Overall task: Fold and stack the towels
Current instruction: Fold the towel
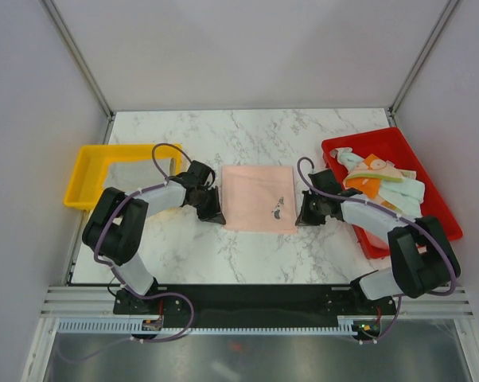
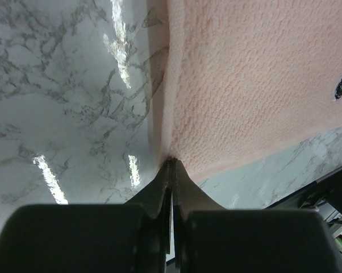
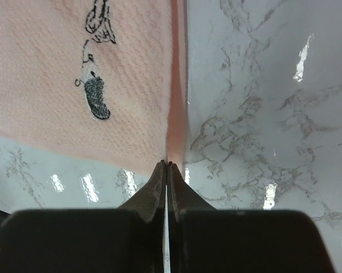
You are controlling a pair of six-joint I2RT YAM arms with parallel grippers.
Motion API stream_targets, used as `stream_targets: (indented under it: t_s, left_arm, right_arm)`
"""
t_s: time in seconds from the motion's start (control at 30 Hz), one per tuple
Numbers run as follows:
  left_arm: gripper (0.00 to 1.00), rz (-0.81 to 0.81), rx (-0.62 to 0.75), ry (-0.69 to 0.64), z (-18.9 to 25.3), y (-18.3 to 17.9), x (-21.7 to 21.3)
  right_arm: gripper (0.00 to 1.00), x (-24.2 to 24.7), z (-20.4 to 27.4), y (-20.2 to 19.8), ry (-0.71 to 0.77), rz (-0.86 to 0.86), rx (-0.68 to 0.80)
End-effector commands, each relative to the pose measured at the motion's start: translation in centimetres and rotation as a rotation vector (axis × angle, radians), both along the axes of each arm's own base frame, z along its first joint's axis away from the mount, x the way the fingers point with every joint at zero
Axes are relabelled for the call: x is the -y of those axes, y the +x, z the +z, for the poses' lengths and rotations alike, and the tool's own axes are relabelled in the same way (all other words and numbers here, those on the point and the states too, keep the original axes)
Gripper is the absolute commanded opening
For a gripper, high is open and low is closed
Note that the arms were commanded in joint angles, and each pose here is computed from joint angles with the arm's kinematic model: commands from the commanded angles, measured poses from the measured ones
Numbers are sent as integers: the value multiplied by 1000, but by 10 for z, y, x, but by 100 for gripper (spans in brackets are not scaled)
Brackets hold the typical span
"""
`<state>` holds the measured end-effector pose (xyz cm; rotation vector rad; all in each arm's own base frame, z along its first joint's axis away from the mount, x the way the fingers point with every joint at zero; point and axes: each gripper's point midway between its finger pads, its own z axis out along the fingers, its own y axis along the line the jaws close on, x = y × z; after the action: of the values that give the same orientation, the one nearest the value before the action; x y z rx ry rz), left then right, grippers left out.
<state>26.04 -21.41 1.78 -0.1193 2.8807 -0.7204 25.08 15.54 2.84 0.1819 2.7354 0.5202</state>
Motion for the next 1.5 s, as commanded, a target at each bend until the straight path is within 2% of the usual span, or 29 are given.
stream_targets:
  t_s: [0.0,0.13,0.17,0.33,0.47,0.7,0.77,0.87,1.0,1.17,1.27,1.33,1.47]
  left_arm:
    - [2,16,-12,-5,-5,0,3]
    - [2,25,-15,4,-9,0,1]
    - [2,24,-13,1,-9,0,2]
    - [2,26,-25,4,-15,-2,1]
    - [2,32,-30,0,-17,-2,2]
    - [2,31,-30,2,-18,-3,3]
    - [2,32,-33,5,-19,-4,2]
    - [2,32,-33,6,-19,-4,2]
    - [2,34,-21,5,-15,-2,2]
    - [2,42,-10,20,-14,-1,-1]
    - [2,45,-20,29,-18,-3,-2]
    - [2,41,-29,33,-21,-5,-3]
    - [2,42,-30,31,-22,-5,-1]
  right_arm:
    - [0,-9,33,18,45,-7,75]
    - [0,-18,34,1,149,-91,22]
    - [0,-13,22,-13,147,-115,-2]
    - [0,-12,0,-30,210,-180,4]
    - [0,-21,1,-30,280,-181,47]
    - [0,-24,-7,-29,288,-196,37]
    - [0,-26,5,-21,305,-197,77]
    - [0,-20,35,-3,257,-199,165]
    - [0,-2,50,3,113,-194,163]
    - [0,-19,61,-3,209,-177,122]
    - [0,-25,66,-13,306,-241,121]
    - [0,-21,52,-30,301,-270,127]
    - [0,-13,24,-39,304,-316,134]
